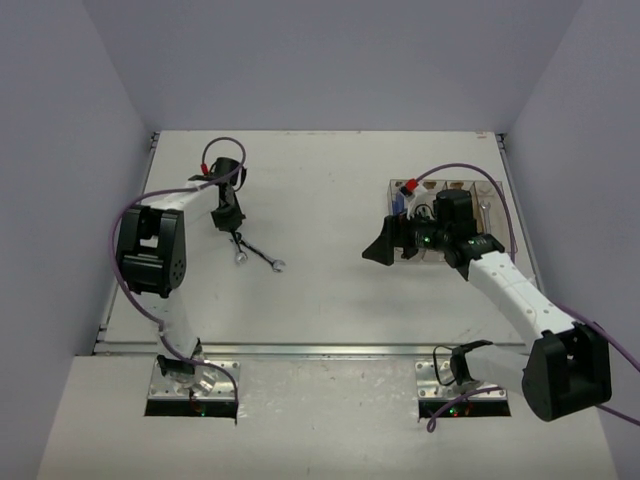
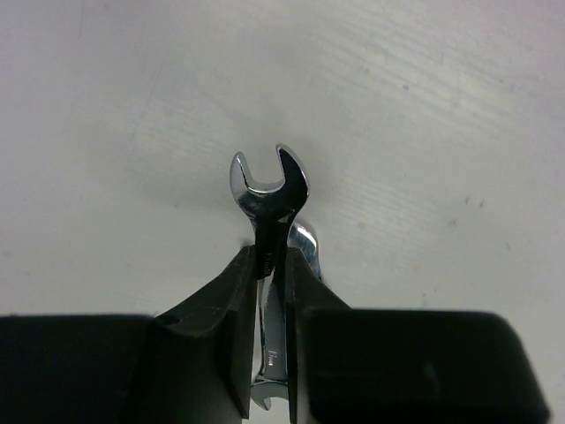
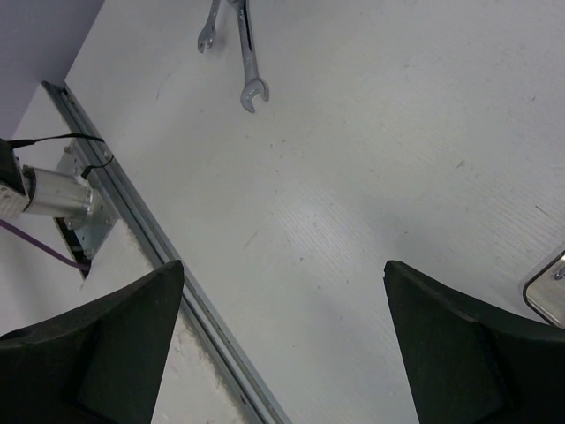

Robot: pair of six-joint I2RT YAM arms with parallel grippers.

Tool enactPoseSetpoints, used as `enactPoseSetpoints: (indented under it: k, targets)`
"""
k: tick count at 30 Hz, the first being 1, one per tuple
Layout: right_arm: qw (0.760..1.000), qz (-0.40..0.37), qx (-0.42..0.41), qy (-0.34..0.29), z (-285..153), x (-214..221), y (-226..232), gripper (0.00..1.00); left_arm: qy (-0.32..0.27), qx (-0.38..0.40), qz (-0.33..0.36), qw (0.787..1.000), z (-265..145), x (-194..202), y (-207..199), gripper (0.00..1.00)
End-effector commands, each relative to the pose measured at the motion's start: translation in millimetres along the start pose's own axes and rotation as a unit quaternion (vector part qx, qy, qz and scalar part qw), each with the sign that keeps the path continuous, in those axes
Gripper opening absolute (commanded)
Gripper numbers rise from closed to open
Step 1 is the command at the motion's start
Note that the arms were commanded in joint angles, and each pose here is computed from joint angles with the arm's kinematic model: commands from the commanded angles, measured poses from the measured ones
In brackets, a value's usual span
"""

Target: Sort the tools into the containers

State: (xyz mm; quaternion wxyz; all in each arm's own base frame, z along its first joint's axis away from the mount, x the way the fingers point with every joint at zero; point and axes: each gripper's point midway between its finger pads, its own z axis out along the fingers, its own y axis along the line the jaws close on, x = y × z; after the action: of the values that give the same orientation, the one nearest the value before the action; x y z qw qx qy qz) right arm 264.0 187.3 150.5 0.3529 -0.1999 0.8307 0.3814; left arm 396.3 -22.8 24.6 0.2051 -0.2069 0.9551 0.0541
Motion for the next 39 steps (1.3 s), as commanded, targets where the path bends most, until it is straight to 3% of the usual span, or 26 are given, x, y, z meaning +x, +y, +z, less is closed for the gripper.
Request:
enactPoseSetpoints:
  k: [1,7,12,18,21,22,24,25,27,28,29,30,31,32,35,38,39]
  targets:
    - [0.998,-0.005,-0.056,-0.025,7.0,-13.0,16.4,0.92,-0.08,0.064,-0.04,0.994,-47.5,-19.1,-23.5,0.0]
    - [0.993,-0.022,-0.114,-0.021,31.8,-11.5,48.8,0.89,-0.117,0.123,-0.036,0.985,-90.8,-6.4,-54.6,0.0]
    - [0.987,-0.041,-0.153,-0.005,79.6,-4.4,100.2,0.89,-0.134,0.258,-0.046,0.956,-156.9,23.5,-117.1,0.0]
    - [0.996,-0.04,-0.083,0.006,125.6,-7.3,97.6,0.83,-0.113,0.378,-0.065,0.917,-211.3,66.2,-160.7,0.0]
    - [0.998,-0.036,-0.053,-0.005,134.8,-14.3,90.0,0.69,-0.103,0.406,-0.062,0.906,-227.5,80.5,-172.7,0.0]
    - [0.998,-0.032,-0.047,-0.01,135.8,-16.2,88.8,0.6,-0.102,0.414,-0.059,0.902,-232.8,84.7,-174.8,0.0]
    - [0.999,-0.028,-0.026,-0.019,137.4,-19.3,81.7,0.54,-0.1,0.424,-0.06,0.898,-238.3,87.3,-176.6,0.0]
    - [0.999,-0.029,-0.021,-0.023,137.5,-21.2,80.5,0.45,-0.102,0.428,-0.058,0.896,-241.6,88.4,-176.6,0.0]
    - [0.999,-0.035,-0.018,-0.029,135.9,-25.8,80.8,0.08,-0.105,0.43,-0.053,0.895,-243.5,88.8,-176.3,0.0]
    - [0.999,-0.039,-0.014,-0.033,134.8,-28.5,80.5,0.0,-0.109,0.427,-0.046,0.896,-243.3,88.0,-175.7,0.0]
    - [0.998,-0.041,-0.008,-0.036,133.5,-30.9,78.8,0.0,-0.116,0.425,-0.043,0.897,-244.7,84.6,-176.1,0.03]
    - [0.998,-0.046,0.017,-0.036,131.0,-32.7,70.4,0.0,-0.13,0.408,-0.044,0.903,-245.9,75.5,-173.7,0.35]
    - [0.996,-0.057,0.058,-0.031,126.3,-34.0,56.5,0.0,-0.15,0.374,-0.04,0.914,-245.7,63.1,-166.7,0.91]
    - [0.992,-0.084,0.091,-0.035,120.6,-45.7,46.5,0.0,-0.149,0.327,-0.033,0.933,-237.5,63.1,-151.2,1.0]
    - [0.97,-0.096,0.221,0.021,84.3,-41.5,-14.1,0.0,-0.197,0.249,-0.048,0.947,-246.8,38.9,-117.3,1.0]
    - [0.92,-0.066,0.38,0.069,-4.7,-49.5,-105.6,0.0,-0.248,0.211,-0.053,0.944,-263.0,28.8,-74.7,1.0]
    - [0.892,-0.064,0.44,0.08,-40.2,-51.9,-137.0,0.0,-0.252,0.212,-0.038,0.944,-264.3,30.2,-71.6,1.0]
